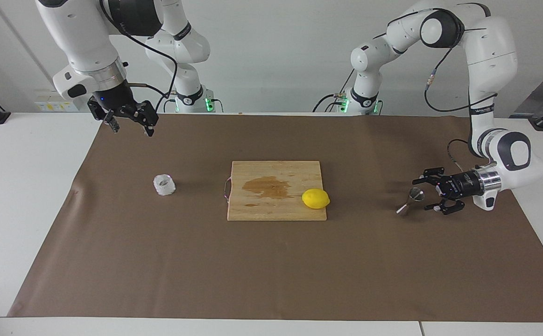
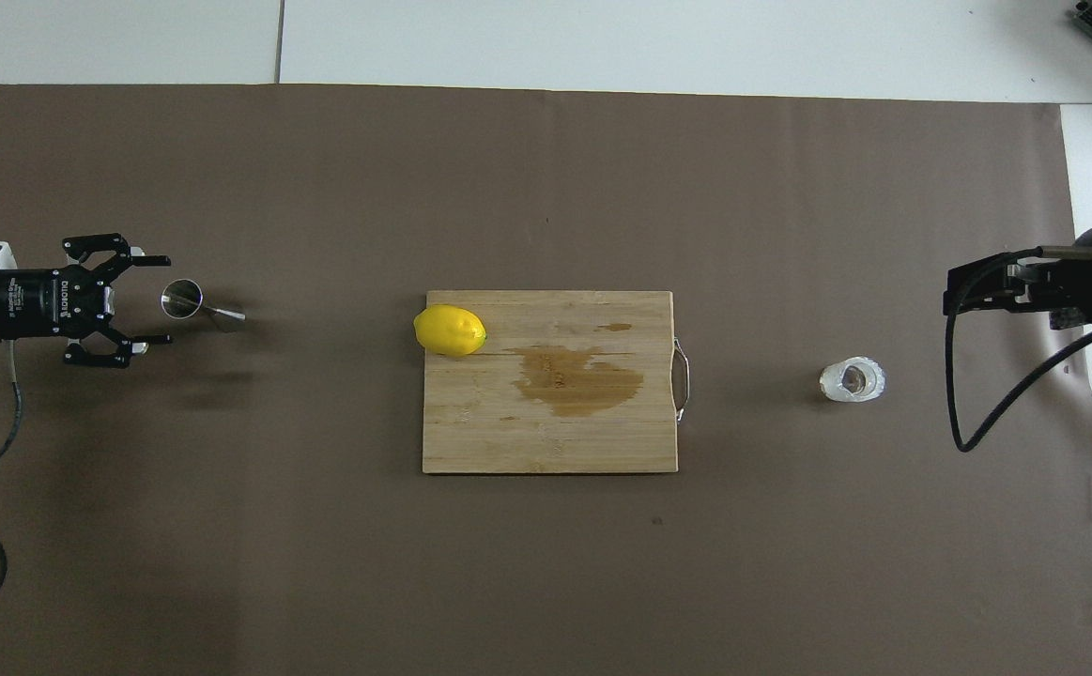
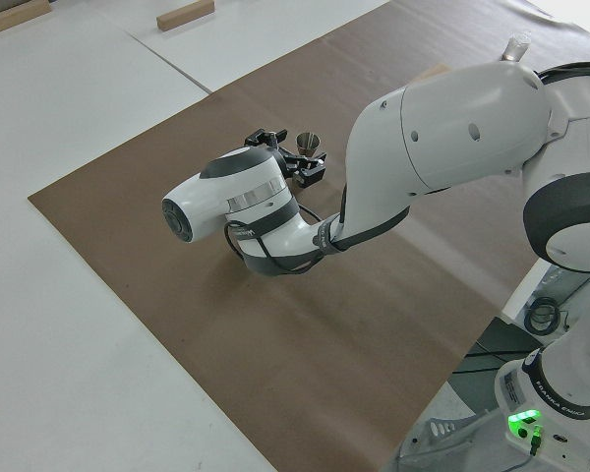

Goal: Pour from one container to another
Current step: 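Close the left gripper around the silver metal cup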

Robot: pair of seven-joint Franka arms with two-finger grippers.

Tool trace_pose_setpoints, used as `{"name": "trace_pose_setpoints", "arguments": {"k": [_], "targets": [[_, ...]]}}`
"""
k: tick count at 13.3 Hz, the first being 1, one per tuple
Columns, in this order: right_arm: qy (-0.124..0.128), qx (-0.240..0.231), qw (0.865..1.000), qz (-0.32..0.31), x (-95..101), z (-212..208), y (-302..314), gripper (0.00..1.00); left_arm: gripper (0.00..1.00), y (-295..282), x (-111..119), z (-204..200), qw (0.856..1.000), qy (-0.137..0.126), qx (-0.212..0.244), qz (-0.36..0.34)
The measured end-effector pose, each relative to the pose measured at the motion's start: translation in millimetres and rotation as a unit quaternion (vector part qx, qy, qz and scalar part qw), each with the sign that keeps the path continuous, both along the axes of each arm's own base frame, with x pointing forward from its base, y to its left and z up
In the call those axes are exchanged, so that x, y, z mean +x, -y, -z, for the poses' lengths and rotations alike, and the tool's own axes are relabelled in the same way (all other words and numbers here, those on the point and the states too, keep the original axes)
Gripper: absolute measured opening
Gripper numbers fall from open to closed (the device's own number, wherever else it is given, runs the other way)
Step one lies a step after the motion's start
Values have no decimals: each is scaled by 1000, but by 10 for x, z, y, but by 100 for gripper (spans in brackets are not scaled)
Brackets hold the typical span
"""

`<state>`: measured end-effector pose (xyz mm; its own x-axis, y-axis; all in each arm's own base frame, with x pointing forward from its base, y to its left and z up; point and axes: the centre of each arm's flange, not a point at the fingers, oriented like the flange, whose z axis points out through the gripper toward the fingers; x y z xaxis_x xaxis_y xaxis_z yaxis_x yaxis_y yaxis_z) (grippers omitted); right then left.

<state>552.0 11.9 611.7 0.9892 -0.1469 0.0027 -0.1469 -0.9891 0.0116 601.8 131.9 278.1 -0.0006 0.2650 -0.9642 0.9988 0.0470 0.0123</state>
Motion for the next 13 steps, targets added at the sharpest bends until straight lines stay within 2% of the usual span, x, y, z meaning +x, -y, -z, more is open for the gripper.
{"name": "trace_pose_setpoints", "arguments": {"k": [5,13], "targets": [[0,0,1000,0,0,0,0,100,100,28,4,16,1000,0,-3,1],[0,0,1000,0,0,0,0,100,100,37,-15,62,1000,18,-4,7]]}}
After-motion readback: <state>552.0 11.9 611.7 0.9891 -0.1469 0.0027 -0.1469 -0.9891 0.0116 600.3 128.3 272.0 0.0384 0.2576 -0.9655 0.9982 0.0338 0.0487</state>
